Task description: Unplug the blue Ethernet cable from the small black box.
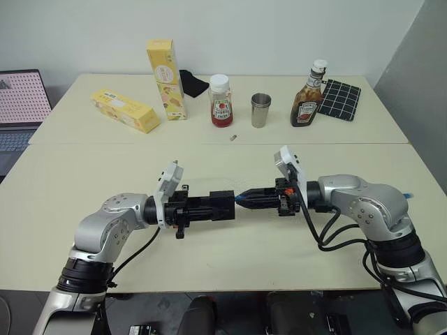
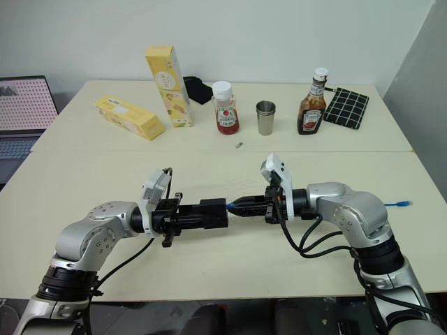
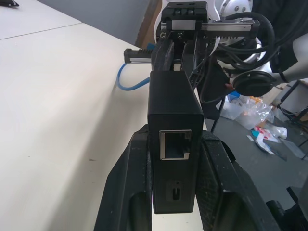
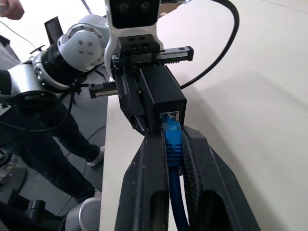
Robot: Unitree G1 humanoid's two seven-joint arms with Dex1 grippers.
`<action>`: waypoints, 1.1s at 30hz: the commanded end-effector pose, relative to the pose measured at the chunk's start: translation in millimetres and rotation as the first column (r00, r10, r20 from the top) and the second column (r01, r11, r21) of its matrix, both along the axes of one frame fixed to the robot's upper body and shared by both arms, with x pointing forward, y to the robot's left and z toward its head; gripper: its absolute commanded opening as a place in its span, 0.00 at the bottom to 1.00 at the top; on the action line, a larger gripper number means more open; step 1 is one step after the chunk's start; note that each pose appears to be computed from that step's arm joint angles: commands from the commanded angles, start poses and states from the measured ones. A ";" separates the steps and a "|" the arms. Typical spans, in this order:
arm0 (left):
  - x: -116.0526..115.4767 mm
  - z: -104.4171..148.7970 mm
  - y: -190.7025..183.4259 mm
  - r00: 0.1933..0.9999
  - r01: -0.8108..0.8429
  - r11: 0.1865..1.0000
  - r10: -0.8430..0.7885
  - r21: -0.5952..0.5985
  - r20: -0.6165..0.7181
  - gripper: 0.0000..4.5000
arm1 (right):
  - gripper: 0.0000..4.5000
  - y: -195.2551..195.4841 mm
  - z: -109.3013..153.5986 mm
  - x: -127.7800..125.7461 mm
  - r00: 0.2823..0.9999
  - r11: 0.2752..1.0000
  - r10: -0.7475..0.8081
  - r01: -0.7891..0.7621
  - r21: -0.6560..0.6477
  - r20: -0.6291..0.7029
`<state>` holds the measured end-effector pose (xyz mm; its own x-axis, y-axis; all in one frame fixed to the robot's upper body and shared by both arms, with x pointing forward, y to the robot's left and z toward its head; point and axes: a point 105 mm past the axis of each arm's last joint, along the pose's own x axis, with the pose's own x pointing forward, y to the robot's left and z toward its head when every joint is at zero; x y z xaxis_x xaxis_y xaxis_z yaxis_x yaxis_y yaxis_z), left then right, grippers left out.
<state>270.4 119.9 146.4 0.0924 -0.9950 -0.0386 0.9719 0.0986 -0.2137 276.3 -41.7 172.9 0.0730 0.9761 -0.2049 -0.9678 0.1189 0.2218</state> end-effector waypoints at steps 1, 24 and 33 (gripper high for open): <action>-7.1 12.9 -1.5 0.998 0.040 0.999 -0.038 -0.029 0.050 0.17 | 0.02 0.9 10.5 2.5 0.999 1.000 0.027 -0.027 -0.001 0.039; -14.8 -13.7 36.9 0.984 -0.175 0.984 0.174 0.033 0.026 0.17 | 0.02 -54.7 -15.2 72.2 0.905 0.915 -0.376 0.396 -0.073 0.202; 9.6 -15.7 43.8 0.927 -0.359 0.932 0.352 0.038 0.126 0.17 | 0.17 -76.9 -59.8 130.7 0.658 0.684 -0.637 0.723 -0.099 0.403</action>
<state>275.5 161.8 119.7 0.4143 -0.9055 -0.0911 0.8924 0.4239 -0.1547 403.5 -118.6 100.5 0.7858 0.5413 -0.2991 -0.6033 0.7774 -0.1781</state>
